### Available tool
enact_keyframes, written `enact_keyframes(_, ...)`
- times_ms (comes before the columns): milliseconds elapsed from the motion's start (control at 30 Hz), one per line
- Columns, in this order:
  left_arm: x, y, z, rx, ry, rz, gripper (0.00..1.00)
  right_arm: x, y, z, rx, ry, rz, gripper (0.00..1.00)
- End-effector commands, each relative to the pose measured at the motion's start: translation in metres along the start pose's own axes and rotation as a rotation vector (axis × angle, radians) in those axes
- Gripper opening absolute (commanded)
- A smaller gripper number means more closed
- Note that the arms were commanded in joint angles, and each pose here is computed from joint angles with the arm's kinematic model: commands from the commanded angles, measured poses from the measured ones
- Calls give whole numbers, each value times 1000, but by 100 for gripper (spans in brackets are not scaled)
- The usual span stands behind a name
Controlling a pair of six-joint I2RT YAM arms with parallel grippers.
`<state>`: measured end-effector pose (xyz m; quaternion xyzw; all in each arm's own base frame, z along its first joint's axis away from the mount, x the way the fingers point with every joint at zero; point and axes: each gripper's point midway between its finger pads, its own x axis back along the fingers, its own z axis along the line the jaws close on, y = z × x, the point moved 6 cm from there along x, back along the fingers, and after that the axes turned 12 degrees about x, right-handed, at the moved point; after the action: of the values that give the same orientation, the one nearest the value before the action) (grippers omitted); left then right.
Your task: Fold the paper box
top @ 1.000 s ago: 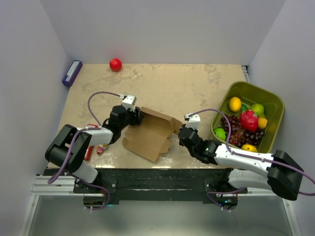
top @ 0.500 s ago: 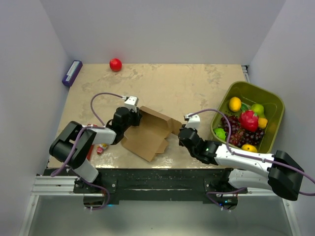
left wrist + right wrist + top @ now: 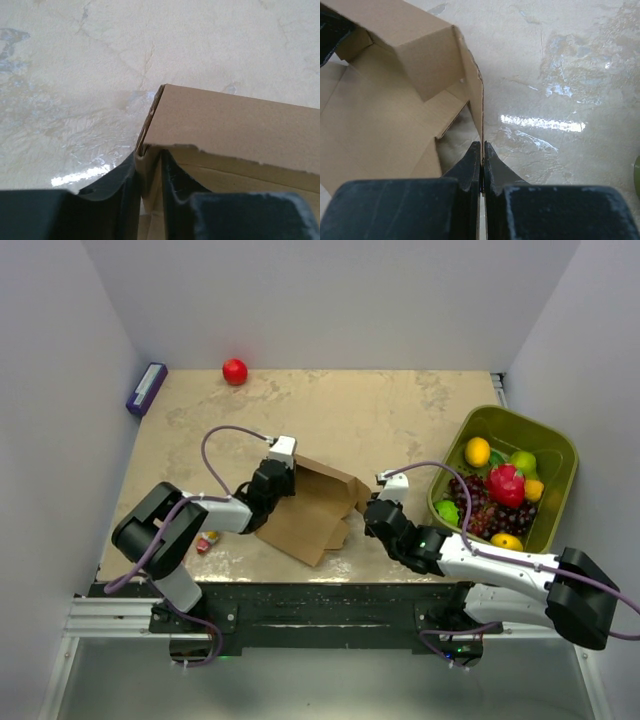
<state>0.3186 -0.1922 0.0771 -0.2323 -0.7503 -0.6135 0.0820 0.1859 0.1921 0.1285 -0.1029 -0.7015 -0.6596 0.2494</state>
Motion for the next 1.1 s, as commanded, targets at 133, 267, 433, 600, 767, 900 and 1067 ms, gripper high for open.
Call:
enact_keyframes(133,21,15,-1,48,-34,-63,61,2,6,-2,-14,-19,-33,15)
enact_keyframes(267,37,17,-6,76,-102,-52,73,8,16,-4,-29,-10,-51,42)
enact_keyframes(433,54,18,-12,91,-171,-2,80,22,30,0,-32,66,-74,68)
enact_keyframes(600,87,39,-13,132,-202,4,85,47,66,8,-86,187,-123,73)
enact_keyframes(767,102,92,-6,259,-303,70,87,81,120,43,-246,428,-111,82)
enact_keyframes(900,95,114,-2,253,-366,181,89,75,129,62,-305,467,-41,81)
enact_keyframes(1067,66,116,0,195,-406,311,87,23,102,34,-419,412,81,72)
